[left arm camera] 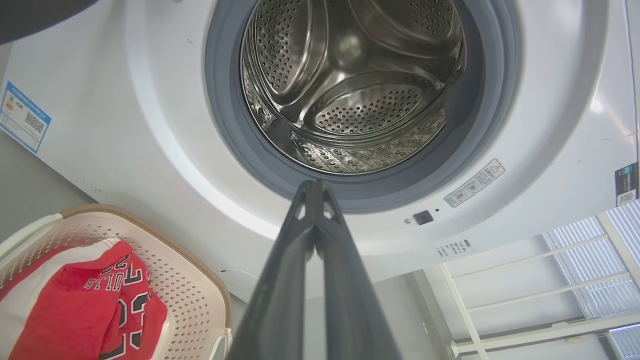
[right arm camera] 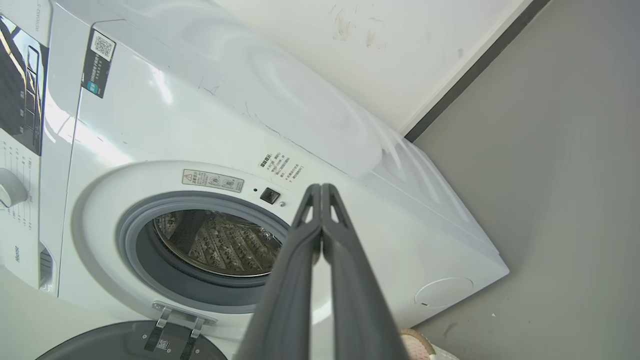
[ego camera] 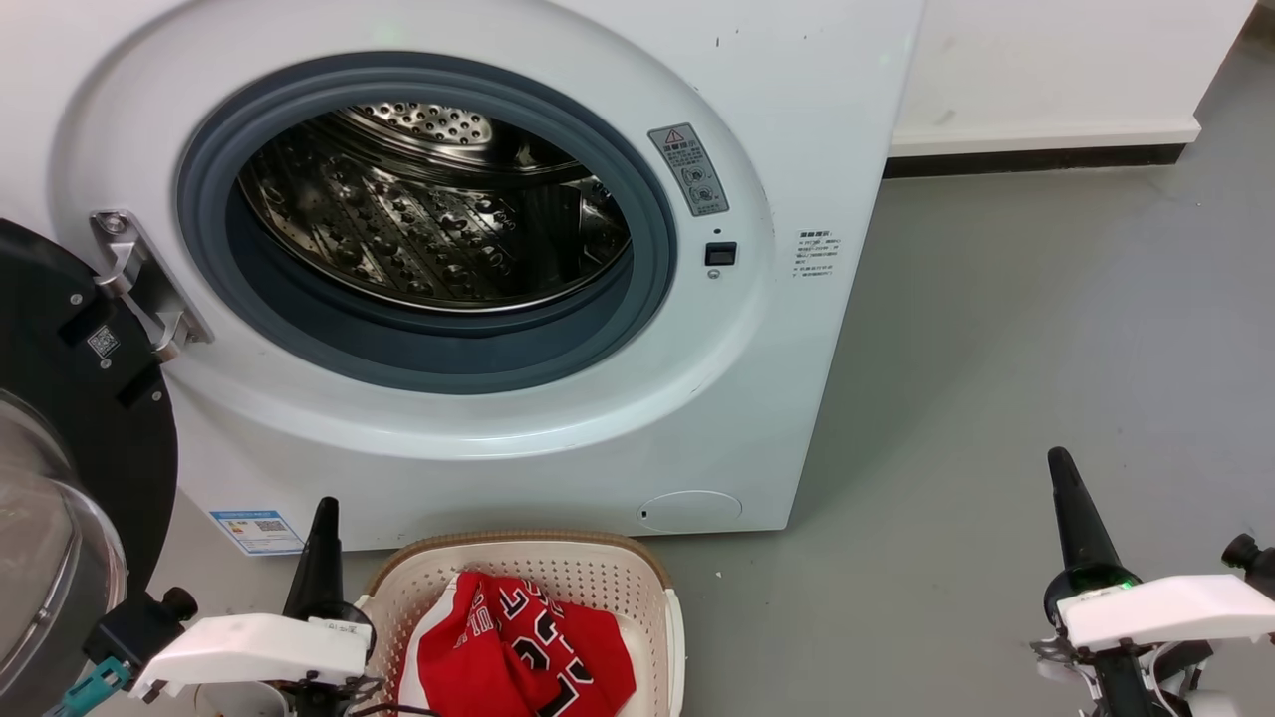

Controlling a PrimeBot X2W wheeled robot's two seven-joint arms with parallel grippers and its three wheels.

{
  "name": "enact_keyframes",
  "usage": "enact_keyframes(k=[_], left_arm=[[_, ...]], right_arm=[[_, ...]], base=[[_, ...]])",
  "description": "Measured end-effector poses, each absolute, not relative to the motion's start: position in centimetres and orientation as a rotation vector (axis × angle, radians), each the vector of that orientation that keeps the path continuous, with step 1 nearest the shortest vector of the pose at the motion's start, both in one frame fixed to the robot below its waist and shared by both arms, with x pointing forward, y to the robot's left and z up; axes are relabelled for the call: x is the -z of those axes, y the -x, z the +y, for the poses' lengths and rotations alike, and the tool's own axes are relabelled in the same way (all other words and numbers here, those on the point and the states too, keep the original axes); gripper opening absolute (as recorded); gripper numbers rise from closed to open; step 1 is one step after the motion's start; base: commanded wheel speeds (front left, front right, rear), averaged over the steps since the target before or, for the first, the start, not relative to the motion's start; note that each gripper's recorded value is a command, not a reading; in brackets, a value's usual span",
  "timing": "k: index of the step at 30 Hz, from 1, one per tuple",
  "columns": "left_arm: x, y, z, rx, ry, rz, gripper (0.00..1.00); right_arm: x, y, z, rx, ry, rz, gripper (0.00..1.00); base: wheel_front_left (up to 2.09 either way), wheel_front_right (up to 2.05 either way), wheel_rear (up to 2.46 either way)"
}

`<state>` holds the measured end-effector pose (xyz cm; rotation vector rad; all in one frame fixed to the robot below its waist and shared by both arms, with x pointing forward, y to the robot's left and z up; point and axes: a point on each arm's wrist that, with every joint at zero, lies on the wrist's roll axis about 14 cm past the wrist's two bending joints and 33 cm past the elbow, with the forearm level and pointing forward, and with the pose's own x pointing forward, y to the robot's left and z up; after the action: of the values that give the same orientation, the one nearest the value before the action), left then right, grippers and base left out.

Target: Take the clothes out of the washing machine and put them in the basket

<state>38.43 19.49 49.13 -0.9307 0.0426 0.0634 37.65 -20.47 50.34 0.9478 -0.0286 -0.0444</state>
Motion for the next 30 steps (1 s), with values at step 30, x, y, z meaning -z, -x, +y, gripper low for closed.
enact_keyframes(k=[30], left_arm=[[-49.39, -38.69, 19.58, -0.047, 1.258, 0.045, 0.00]], right_arm=[[-50.10, -38.17, -20.40, 0.041, -1.262, -0.003, 0.00]], base=[[0.00, 0.00, 0.00]])
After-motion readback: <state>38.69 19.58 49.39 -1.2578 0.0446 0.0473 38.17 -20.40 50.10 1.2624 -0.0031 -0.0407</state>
